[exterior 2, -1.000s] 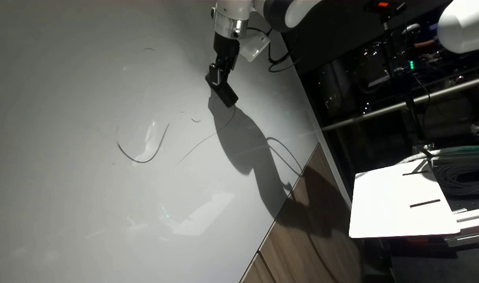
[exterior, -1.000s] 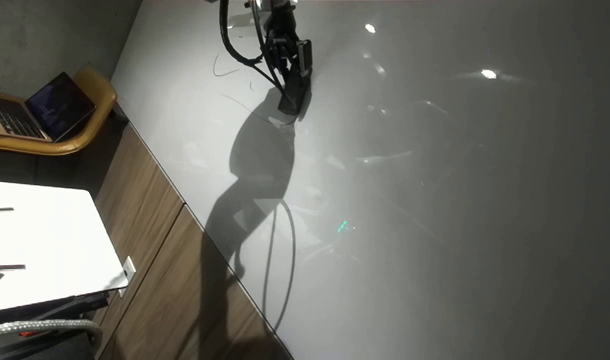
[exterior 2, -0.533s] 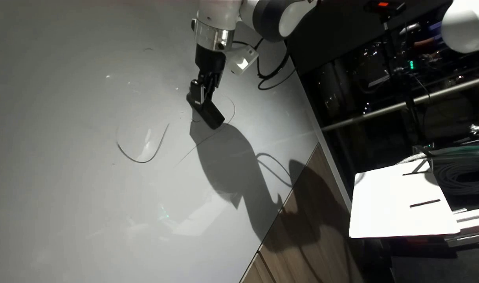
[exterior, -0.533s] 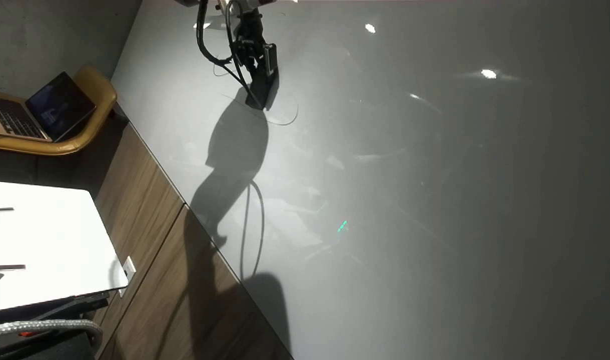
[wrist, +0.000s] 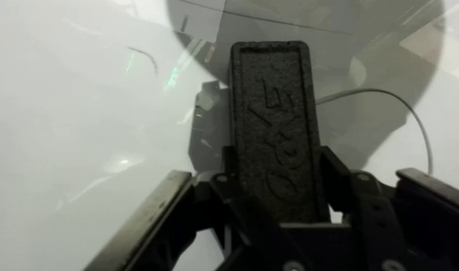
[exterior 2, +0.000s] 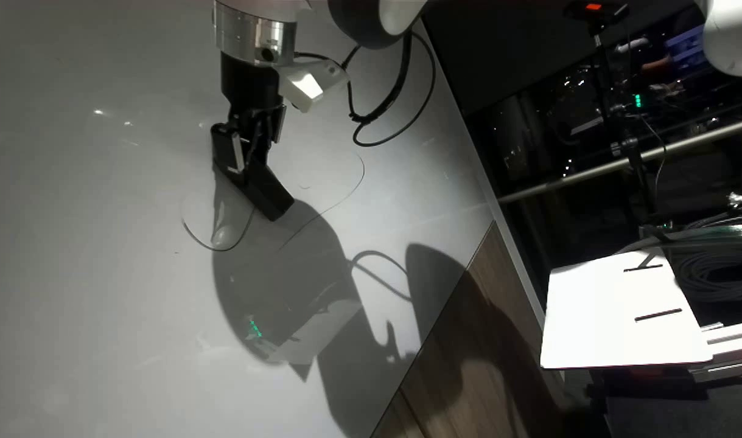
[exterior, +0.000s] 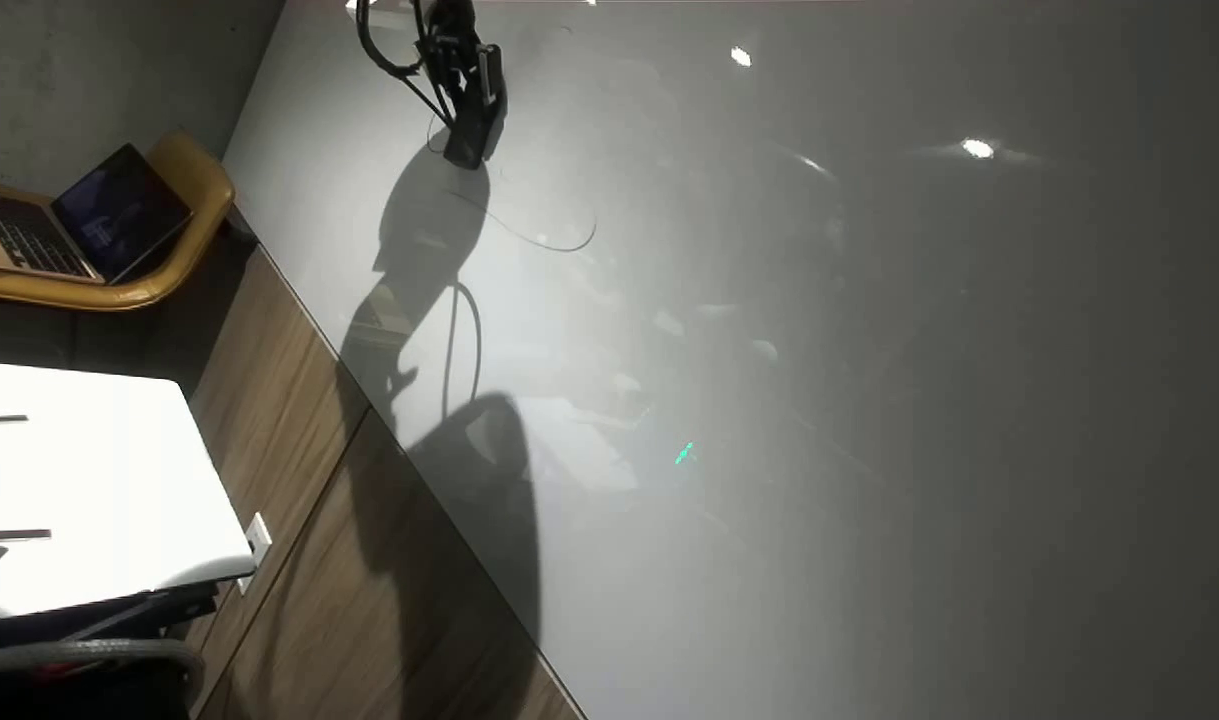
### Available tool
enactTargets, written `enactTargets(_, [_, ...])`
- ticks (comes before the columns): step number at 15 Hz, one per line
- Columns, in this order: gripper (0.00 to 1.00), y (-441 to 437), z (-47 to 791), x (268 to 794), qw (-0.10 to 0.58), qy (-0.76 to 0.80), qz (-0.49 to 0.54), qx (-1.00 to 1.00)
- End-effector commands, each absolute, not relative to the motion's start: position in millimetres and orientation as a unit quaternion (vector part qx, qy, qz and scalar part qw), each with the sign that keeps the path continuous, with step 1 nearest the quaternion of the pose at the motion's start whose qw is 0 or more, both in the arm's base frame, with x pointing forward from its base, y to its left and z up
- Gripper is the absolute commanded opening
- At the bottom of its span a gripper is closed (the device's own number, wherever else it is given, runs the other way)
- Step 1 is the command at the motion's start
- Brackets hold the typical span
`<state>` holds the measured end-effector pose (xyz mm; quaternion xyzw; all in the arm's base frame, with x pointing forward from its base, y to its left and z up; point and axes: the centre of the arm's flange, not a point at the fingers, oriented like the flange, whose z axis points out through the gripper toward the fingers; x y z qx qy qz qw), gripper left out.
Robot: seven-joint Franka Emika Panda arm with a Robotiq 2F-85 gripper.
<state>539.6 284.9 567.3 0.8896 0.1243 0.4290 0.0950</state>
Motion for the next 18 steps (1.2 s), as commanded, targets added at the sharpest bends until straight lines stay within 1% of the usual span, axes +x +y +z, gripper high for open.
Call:
enactTargets(1, [0.29,321.5,585.3,586.1,0.101,0.135,0.45,0.877])
enactTargets(7, [0.29,392.1,560.7,574.7,0.134,0.165,0.456,0.864])
enactTargets(11, [0.29,422.4,547.8,575.2,0.146,0.191,0.463,0.853])
enactTargets(15, [0.29,415.9,537.0,575.1,0.157,0.198,0.456,0.854])
enactTargets(18, [0.29,385.5,533.1,564.6,0.149,0.226,0.43,0.861])
